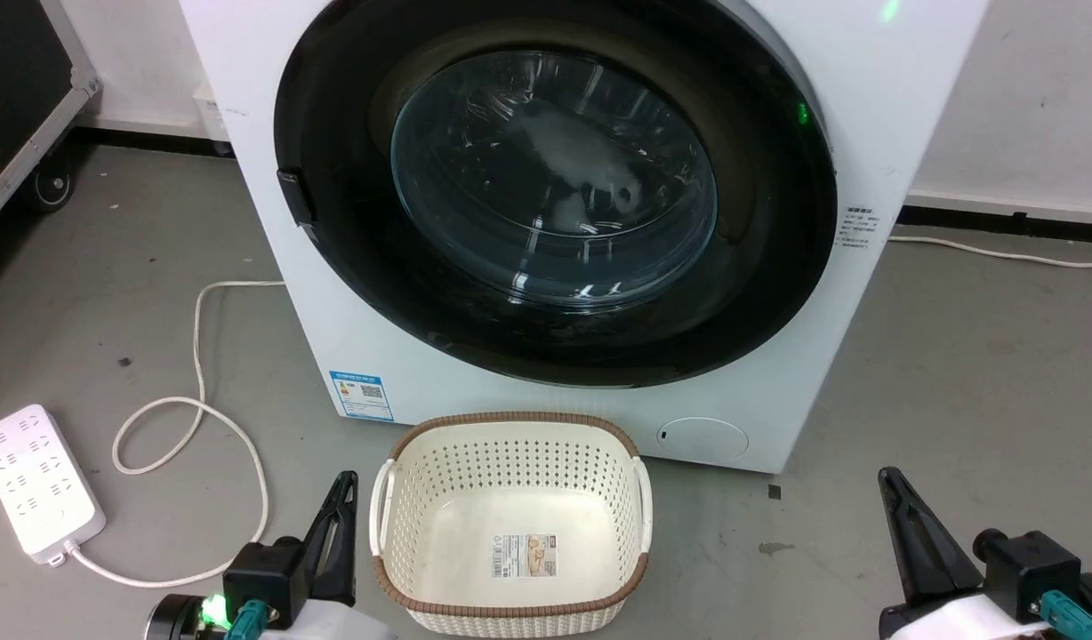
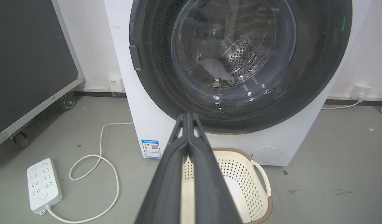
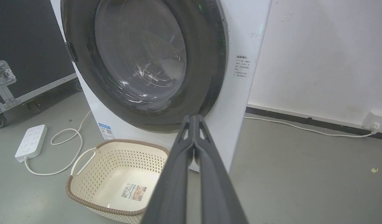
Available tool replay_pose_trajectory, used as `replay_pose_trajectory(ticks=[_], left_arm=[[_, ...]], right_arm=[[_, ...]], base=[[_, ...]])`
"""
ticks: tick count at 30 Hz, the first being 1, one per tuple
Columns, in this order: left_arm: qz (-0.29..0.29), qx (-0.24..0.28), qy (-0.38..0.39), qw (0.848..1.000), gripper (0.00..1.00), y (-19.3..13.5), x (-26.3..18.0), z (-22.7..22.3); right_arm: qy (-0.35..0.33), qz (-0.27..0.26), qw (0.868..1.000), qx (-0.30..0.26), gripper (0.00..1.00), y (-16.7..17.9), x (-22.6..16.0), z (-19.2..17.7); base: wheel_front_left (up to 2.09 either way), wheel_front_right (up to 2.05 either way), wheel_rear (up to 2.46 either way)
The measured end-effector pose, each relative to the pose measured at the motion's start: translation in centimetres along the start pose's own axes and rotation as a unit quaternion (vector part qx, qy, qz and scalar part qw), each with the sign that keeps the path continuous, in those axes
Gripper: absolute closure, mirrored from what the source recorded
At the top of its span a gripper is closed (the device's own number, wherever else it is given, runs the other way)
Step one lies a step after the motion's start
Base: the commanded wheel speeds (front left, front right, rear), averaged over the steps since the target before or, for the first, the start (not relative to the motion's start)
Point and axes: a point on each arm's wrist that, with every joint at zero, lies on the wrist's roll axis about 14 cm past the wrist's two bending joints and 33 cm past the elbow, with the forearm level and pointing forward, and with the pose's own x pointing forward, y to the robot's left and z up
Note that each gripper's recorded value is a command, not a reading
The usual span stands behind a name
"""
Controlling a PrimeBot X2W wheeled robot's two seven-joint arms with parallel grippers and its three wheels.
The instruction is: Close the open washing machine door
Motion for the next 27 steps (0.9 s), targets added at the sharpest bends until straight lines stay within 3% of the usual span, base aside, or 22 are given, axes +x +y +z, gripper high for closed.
replay_pose_trajectory(ticks=[27], left_arm=[[0.011, 0.009, 0.017, 1.000, 1.00, 0.62, 0.23, -0.05]], right_arm=[[0.016, 0.013, 1.000, -0.005, 1.00, 0.85, 0.54, -0.07]], base=[[0.00, 0.00, 0.00]])
